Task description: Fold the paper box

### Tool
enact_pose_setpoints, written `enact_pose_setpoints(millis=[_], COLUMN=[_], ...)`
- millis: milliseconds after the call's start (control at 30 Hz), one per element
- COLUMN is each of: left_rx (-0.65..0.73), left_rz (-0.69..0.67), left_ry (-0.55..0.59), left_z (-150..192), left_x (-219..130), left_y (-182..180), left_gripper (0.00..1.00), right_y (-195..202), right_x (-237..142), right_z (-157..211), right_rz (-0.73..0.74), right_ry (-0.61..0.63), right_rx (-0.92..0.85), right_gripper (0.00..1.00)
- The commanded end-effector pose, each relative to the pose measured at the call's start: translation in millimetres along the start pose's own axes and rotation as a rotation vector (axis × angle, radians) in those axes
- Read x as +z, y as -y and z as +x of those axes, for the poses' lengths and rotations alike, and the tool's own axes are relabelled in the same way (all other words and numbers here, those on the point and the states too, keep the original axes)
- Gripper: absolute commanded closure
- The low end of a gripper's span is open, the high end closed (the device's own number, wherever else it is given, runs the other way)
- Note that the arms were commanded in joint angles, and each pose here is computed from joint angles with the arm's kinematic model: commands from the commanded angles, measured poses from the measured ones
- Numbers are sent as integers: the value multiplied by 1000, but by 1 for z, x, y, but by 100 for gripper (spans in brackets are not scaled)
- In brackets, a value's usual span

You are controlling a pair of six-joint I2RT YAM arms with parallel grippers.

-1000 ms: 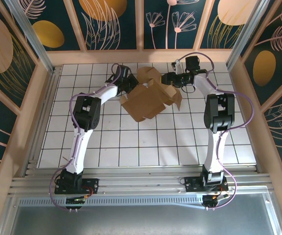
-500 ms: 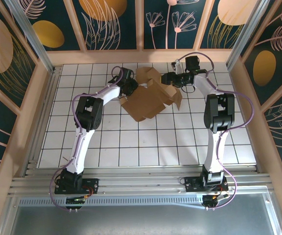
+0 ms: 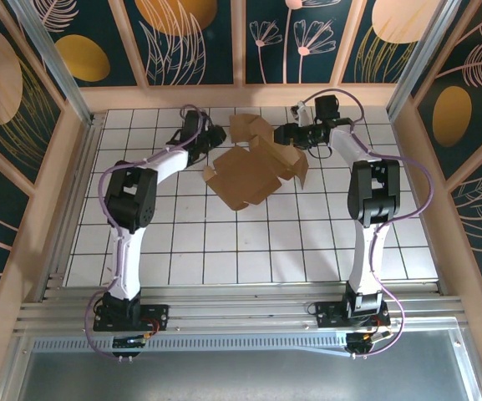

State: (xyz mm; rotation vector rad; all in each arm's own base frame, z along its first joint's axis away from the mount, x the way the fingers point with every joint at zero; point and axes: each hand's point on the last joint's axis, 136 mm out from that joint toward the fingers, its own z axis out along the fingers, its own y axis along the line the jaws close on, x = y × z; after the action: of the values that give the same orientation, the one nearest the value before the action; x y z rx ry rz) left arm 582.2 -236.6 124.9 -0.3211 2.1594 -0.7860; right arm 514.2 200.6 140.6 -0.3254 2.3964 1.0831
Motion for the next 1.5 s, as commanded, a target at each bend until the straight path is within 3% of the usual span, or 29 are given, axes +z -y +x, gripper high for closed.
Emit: enact_pose_setpoints(millis=[0, 67, 167, 333, 500, 567, 1100, 1200, 1367, 1467], left_rx=[379, 589, 774, 940, 1051, 1104, 988, 990, 965, 958], left_rz=[231, 342, 402, 542, 551, 539, 722, 719, 708, 725], left_ry=[110, 47, -28, -147, -86, -76, -53, -74, -101, -116], left_z=[-38, -25, -18, -9, -28, -30, 2, 15, 22, 27], left_x=[-35, -38, -28, -15, -11, -6, 36, 42, 42, 33], left_y=[71, 90, 96, 97, 81, 74, 86, 90, 93, 103], left_gripper=[74, 75, 70, 60, 41, 38, 40, 45, 67, 74], right_y=[20, 19, 19, 19, 19, 19, 16, 15, 17, 18], right_x=[8, 7, 8, 10, 9, 9, 12, 14, 14, 16], right_z=[14, 13, 11, 12, 13, 14, 12, 13, 10, 9], right_rz=[68, 66, 62, 54, 60, 62, 58, 62, 79, 77], right_ry=[-47, -47, -48, -59, -67, -69, -75, -78, -68, -67], right_rx=[34, 32, 30, 28, 18, 15, 13, 11, 25, 50], right_gripper=[38, 38, 38, 38, 38, 38, 38, 38, 40, 44])
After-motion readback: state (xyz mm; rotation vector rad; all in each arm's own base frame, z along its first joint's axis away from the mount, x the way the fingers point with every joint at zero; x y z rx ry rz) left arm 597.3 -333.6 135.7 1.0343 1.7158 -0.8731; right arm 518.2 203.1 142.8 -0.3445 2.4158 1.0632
